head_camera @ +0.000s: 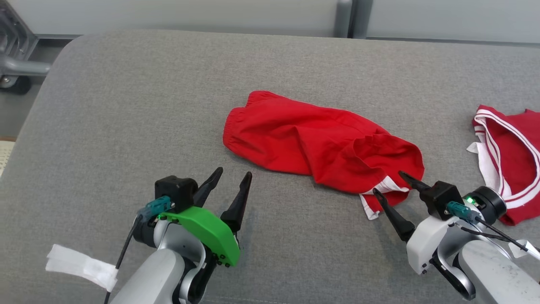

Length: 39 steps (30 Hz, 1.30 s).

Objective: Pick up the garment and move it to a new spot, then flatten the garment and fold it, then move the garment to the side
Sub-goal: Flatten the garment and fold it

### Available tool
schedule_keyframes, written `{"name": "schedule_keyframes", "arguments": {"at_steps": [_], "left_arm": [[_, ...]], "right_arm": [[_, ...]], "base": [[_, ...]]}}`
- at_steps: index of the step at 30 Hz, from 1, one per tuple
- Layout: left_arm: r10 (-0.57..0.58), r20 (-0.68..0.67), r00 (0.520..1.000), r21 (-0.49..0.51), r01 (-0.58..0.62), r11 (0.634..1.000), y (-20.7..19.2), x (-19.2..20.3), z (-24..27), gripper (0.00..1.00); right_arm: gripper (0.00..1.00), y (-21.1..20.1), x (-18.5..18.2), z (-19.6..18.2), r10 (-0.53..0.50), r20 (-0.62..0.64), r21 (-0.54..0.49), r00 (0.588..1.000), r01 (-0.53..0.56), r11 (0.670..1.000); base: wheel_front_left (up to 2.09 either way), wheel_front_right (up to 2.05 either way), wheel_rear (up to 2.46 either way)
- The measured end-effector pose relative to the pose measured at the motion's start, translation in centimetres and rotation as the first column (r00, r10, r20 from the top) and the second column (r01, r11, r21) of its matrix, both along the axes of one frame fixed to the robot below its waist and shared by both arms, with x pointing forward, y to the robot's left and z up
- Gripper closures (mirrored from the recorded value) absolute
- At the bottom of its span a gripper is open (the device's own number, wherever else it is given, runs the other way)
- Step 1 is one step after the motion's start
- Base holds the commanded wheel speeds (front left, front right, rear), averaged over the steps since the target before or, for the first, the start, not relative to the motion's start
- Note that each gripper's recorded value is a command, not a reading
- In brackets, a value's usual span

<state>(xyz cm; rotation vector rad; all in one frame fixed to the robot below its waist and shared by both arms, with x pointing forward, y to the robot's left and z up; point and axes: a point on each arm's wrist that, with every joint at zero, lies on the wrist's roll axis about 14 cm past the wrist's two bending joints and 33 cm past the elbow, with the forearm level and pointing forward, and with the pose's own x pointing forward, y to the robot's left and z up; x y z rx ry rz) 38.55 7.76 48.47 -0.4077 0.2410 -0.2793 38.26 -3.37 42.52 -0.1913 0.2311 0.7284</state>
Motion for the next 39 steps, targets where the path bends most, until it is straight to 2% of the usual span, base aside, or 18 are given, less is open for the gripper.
{"name": "schedule_keyframes", "arguments": {"at_steps": [8, 9, 10, 11, 13, 14, 18, 21, 24, 27, 29, 33, 39], "left_arm": [[0.119, 0.036, 0.992, -0.023, -0.119, 0.993, 3.4, -0.7, 0.6, 0.0], [0.13, 0.037, 0.991, -0.022, -0.129, 0.991, 3.7, -0.7, 0.6, 0.0], [0.135, 0.037, 0.99, -0.017, -0.135, 0.991, 4.1, -0.8, 0.6, 0.0], [0.14, 0.041, 0.989, -0.014, -0.14, 0.99, 4.3, -0.8, 0.6, 0.0], [0.145, 0.049, 0.988, -0.011, -0.145, 0.989, 4.7, -1.0, 0.7, 0.0], [0.144, 0.05, 0.988, -0.012, -0.144, 0.99, 4.6, -1.1, 0.8, 0.0], [0.145, 0.059, 0.988, -0.019, -0.144, 0.989, 4.6, -1.0, 1.1, 0.0], [0.148, 0.069, 0.987, -0.02, -0.147, 0.989, 4.8, -0.9, 1.3, 0.0], [0.15, 0.082, 0.985, -0.023, -0.148, 0.989, 4.9, -0.8, 1.8, 0.0], [0.149, 0.086, 0.985, -0.024, -0.148, 0.989, 4.8, -0.8, 1.9, 0.0], [0.148, 0.089, 0.985, -0.025, -0.146, 0.989, 4.8, -0.9, 2.0, 0.0], [0.15, 0.089, 0.985, -0.026, -0.149, 0.989, 4.8, -1.3, 2.0, 0.0], [0.151, 0.105, 0.983, -0.026, -0.149, 0.989, 4.9, -1.6, 2.6, 0.0]], "right_arm": [[0.0, 0.8, -0.1, -1.8, 0.053, -0.073, -0.056, 0.996, -0.057, 0.997], [0.06, 1.0, -0.2, -1.9, 0.061, -0.08, -0.059, 0.995, -0.066, 0.996], [0.06, 1.2, -0.4, -2.1, 0.069, -0.087, -0.062, 0.994, -0.075, 0.995], [0.34, 1.2, -0.5, -2.2, 0.071, -0.092, -0.065, 0.993, -0.078, 0.995], [0.81, 1.3, -0.9, -2.4, 0.082, -0.113, -0.077, 0.99, -0.091, 0.993], [1.0, 1.2, -0.9, -2.6, 0.082, -0.119, -0.083, 0.989, -0.092, 0.992], [1.0, 0.8, -1.2, -2.8, 0.093, -0.138, -0.111, 0.986, -0.109, 0.988], [1.0, 1.3, -1.2, -1.7, 0.113, -0.12, -0.076, 0.986, -0.123, 0.989], [1.0, 2.8, -1.0, 0.3, 0.127, -0.11, 0.013, 0.986, -0.127, 0.992], [1.0, 5.4, -1.3, 3.2, 0.146, -0.121, 0.178, 0.982, -0.123, 0.976], [1.0, 7.2, -1.8, 5.3, 0.169, -0.138, 0.3, 0.976, -0.121, 0.946], [1.0, 9.6, -2.7, 9.7, 0.233, -0.13, 0.465, 0.964, -0.149, 0.873], [1.0, 11.1, -2.8, 17.6, 0.314, -0.06, 0.657, 0.947, -0.2, 0.727]], "base": [[0.0, 0.0, 0.0], [0.0, 0.0, 0.0], [0.0, 0.0, 0.0], [0.0, 0.0, 0.0], [0.0, 0.0, 0.0], [0.0, 0.0, 0.0], [0.0, 0.0, 0.0], [0.0, 0.0, 0.0], [0.0, 0.0, 0.0], [0.0, 0.0, 0.0], [0.0, 0.0, 0.0], [0.0, 0.0, 0.0], [0.0, 0.0, 0.0]]}}
